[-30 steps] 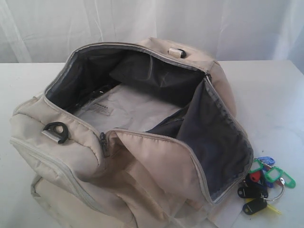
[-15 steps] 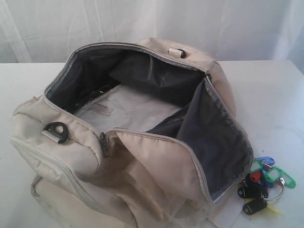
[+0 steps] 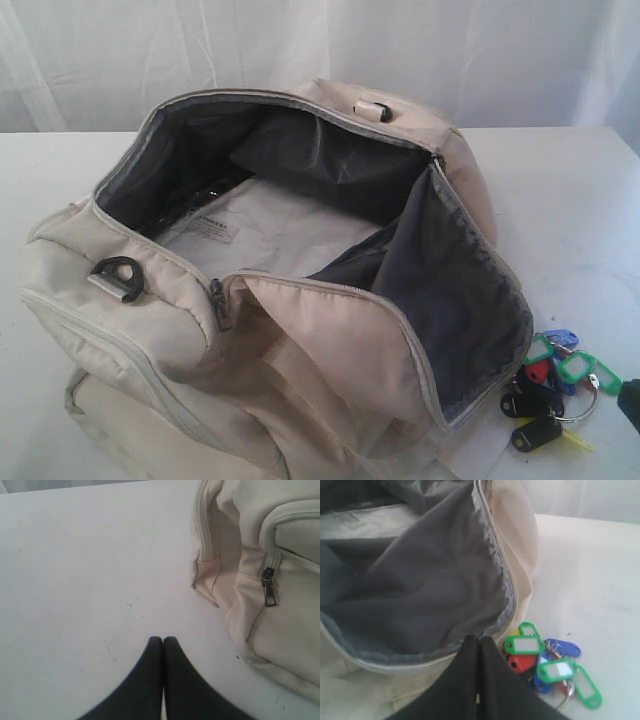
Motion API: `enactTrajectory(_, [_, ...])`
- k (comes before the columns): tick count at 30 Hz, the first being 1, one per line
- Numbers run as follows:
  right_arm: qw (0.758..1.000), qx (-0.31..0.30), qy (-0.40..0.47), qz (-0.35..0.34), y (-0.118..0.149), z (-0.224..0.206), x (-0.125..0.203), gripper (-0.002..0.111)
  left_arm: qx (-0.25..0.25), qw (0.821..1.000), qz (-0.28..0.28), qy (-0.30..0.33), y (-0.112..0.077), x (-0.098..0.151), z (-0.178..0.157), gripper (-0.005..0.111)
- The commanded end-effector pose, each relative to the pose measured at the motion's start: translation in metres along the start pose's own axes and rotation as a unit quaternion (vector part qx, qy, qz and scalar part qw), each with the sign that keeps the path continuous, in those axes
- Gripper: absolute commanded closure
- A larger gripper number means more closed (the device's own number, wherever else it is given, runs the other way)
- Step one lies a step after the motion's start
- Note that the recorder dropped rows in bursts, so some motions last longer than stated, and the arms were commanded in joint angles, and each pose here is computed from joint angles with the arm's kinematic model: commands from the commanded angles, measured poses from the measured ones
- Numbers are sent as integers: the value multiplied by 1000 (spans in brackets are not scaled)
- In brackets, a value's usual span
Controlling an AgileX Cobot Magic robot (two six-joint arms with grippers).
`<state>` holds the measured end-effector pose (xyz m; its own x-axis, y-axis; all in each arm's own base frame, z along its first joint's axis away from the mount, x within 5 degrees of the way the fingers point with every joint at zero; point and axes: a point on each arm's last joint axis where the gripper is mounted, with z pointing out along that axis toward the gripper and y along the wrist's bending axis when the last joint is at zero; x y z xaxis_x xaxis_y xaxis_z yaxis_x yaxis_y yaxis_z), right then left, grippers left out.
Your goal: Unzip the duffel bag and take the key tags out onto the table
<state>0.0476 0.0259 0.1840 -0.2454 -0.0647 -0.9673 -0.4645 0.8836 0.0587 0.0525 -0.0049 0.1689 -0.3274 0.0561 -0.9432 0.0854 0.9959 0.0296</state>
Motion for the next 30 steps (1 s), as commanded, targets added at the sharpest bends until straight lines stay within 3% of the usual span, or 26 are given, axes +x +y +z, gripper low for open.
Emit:
enactTrajectory(1, [999, 18, -31, 2, -2, 0, -4, 108, -2, 1000, -3, -3, 0, 0, 0, 107])
enactTrajectory(13, [986, 163, -8, 35, -18, -3, 1, 108, -2, 1000, -3, -3, 0, 0, 0, 107])
enactTrajectory(20, [987, 160, -10, 34, -18, -3, 1, 108, -2, 1000, -3, -3, 0, 0, 0, 107])
enactTrajectory(30, [995, 100, -18, 18, -11, -1, -1, 108, -2, 1000, -3, -3, 0, 0, 0, 107])
